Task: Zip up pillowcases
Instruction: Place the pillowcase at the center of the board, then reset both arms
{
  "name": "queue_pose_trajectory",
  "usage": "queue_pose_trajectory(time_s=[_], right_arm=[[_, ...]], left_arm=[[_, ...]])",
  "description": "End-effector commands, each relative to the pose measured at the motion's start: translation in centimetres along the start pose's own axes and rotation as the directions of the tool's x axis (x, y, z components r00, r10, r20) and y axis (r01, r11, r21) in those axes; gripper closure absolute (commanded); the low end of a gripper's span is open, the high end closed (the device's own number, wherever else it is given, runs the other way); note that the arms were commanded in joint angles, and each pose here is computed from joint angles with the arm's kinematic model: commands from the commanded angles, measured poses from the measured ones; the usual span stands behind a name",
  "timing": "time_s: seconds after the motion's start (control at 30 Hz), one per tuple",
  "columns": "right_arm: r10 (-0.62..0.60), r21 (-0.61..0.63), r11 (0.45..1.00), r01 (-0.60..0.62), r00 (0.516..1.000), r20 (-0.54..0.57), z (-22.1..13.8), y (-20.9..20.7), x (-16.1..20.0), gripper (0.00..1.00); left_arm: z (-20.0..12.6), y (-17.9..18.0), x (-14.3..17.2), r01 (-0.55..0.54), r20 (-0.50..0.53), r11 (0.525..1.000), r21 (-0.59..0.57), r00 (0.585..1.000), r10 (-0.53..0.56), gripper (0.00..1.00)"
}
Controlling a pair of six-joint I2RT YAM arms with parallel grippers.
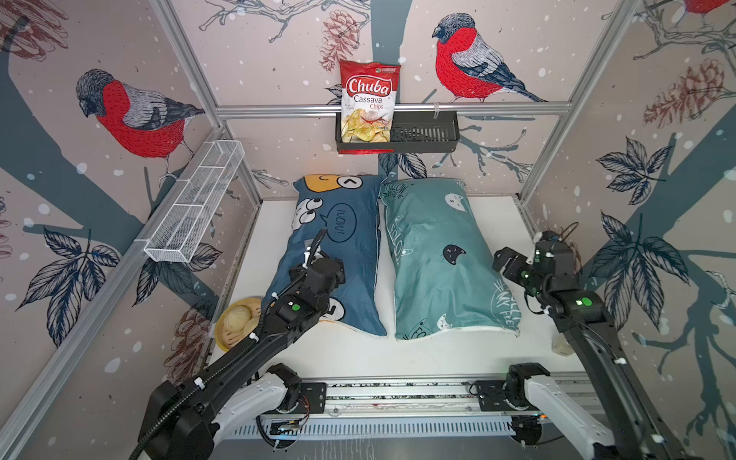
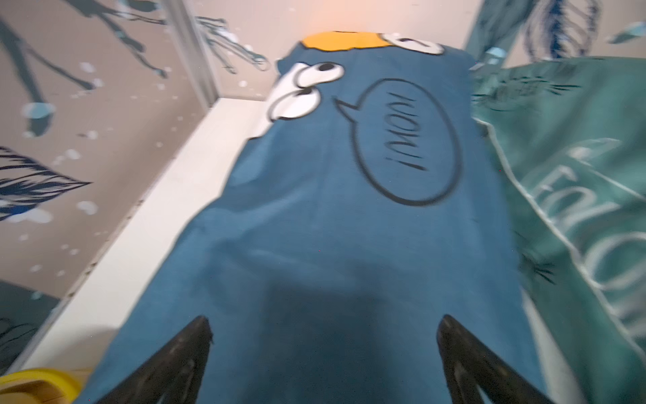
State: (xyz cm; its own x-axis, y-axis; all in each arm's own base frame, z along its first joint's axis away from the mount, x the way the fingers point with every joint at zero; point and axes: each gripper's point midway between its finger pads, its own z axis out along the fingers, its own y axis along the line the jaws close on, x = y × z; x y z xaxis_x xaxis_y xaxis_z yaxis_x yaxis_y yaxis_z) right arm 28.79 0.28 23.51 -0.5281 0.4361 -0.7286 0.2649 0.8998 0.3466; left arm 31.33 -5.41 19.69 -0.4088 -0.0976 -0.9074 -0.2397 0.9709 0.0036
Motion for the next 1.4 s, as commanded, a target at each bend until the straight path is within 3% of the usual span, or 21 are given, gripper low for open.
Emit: queue_pose_trajectory(time_s=[0.0,0.13,0.3,0.47,0.63,1.03,1.1,1.2,1.37], right_arm=[[-0.017,-0.195,0.98,0.034,0.996,0.089,2.6,0.5,-3.4,0.0],[-0.008,-0.105,0.994,0.014,0.999,0.054,6.9,-3.1,-3.4,0.0],[-0.054,-0.05,0.997,0.055,0.998,0.025,10.7,-3.7,-2.2,0.0],[-0.101,0.036,0.994,0.103,0.994,-0.042,14.6,-5.0,0.1,0.01],[-0.165,0.075,0.983,0.166,0.986,-0.014,16.8,-5.8,0.9,0.01],[-0.409,0.152,0.91,0.386,0.895,0.177,18.0,-3.1,3.0,0.0],[-0.432,0.165,0.901,0.402,0.867,0.249,17.2,-2.3,2.3,0.0],[-0.403,0.131,0.915,0.382,0.846,0.349,16.0,-1.7,1.7,0.0],[-0.343,0.105,0.938,0.33,0.847,0.407,14.9,-2.9,1.8,0.0]], left_arm=[[2.0,3.7,-2.2,0.057,0.11,0.991,-0.118,0.993,-0.044,0.0],[4.7,6.6,-0.7,0.064,0.114,0.975,-0.214,0.993,-0.04,0.01],[7.7,8.8,1.8,0.029,0.08,0.955,-0.295,0.997,-0.005,0.02],[9.9,9.4,2.5,0.024,0.088,0.959,-0.282,0.996,0.001,0.02],[11.1,8.6,2.0,-0.004,0.145,0.973,-0.232,0.989,0.039,0.02],[12.0,7.3,1.7,0.012,0.248,0.993,-0.118,0.969,0.018,0.02],[12.0,6.8,2.1,0.005,0.22,0.996,-0.088,0.975,0.014,0.02],[11.3,6.7,2.0,0.008,0.264,0.998,-0.06,0.964,0.008,0.03],[10.0,6.4,2.6,-0.002,0.316,1.0,-0.011,0.949,0.006,0.02]])
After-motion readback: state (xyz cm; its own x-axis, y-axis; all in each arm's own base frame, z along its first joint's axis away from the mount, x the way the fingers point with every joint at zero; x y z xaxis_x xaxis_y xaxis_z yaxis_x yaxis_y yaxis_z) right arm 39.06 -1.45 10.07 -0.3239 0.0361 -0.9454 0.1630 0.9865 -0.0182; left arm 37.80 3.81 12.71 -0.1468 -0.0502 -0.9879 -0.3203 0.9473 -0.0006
